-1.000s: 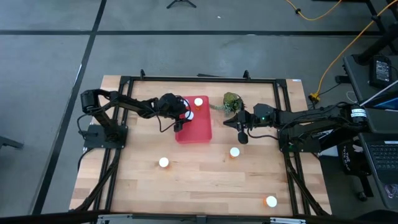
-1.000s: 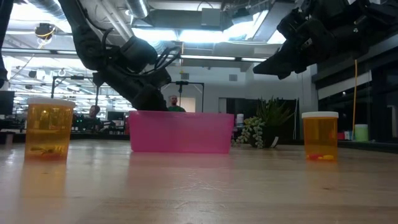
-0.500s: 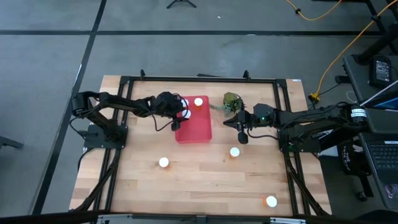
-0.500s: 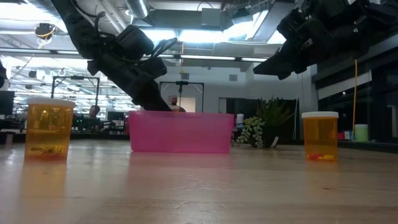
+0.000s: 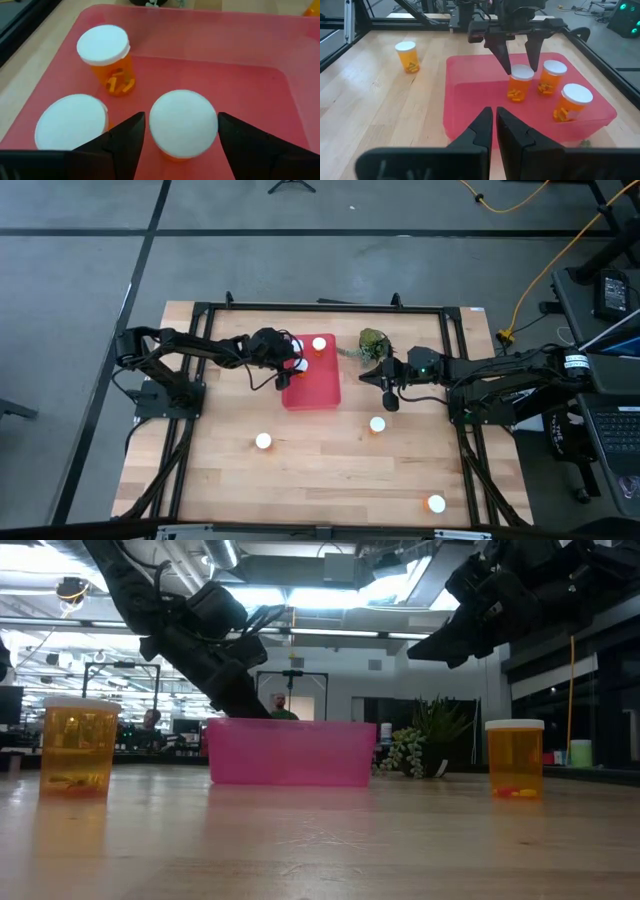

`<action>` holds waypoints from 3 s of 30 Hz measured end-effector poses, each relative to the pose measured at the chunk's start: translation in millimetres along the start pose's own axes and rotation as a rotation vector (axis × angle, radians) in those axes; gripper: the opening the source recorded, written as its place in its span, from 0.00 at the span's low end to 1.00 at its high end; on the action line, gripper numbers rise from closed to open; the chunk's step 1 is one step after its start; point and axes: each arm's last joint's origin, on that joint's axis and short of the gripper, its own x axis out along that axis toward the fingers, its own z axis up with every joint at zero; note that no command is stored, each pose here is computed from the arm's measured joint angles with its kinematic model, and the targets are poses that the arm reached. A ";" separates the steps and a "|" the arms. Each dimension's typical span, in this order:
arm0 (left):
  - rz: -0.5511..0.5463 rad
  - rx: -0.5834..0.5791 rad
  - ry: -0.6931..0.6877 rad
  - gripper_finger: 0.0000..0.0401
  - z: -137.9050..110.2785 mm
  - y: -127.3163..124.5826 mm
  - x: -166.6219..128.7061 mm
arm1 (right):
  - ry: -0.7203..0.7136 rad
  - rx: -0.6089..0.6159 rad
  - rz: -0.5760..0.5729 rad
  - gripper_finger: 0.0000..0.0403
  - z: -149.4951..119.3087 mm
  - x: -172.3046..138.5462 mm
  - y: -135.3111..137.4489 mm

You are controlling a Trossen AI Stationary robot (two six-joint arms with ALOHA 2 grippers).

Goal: Pick and place pill bottles into a basket
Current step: Put the orange pill bottle into the red bin

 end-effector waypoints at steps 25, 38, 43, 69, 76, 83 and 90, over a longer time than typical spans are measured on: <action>0.049 0.039 -0.057 0.60 17.4 -5.3 -33.6 | 0.000 0.000 0.000 0.07 0.0 0.0 0.0; -0.144 0.095 -0.121 0.58 28.8 -41.3 -98.3 | 0.001 0.000 0.001 0.07 -0.1 0.0 0.1; -0.197 0.087 -0.137 0.51 25.7 -55.5 -128.1 | 0.027 0.003 0.003 0.07 -2.5 0.0 0.2; -0.311 0.095 -0.122 0.01 -16.5 -102.7 -130.9 | 0.092 0.011 0.127 0.07 -2.4 -20.6 5.4; -0.222 0.110 -0.132 0.01 -17.5 -100.4 -129.7 | 0.157 0.084 0.152 0.06 -2.0 -51.8 13.1; -0.155 0.164 -0.177 0.01 -14.2 -98.8 -129.7 | 0.249 0.170 0.161 0.02 3.4 -75.8 35.4; -0.122 0.169 -0.191 0.00 -13.2 -98.0 -129.8 | 0.332 0.201 0.136 0.01 9.5 -84.9 66.2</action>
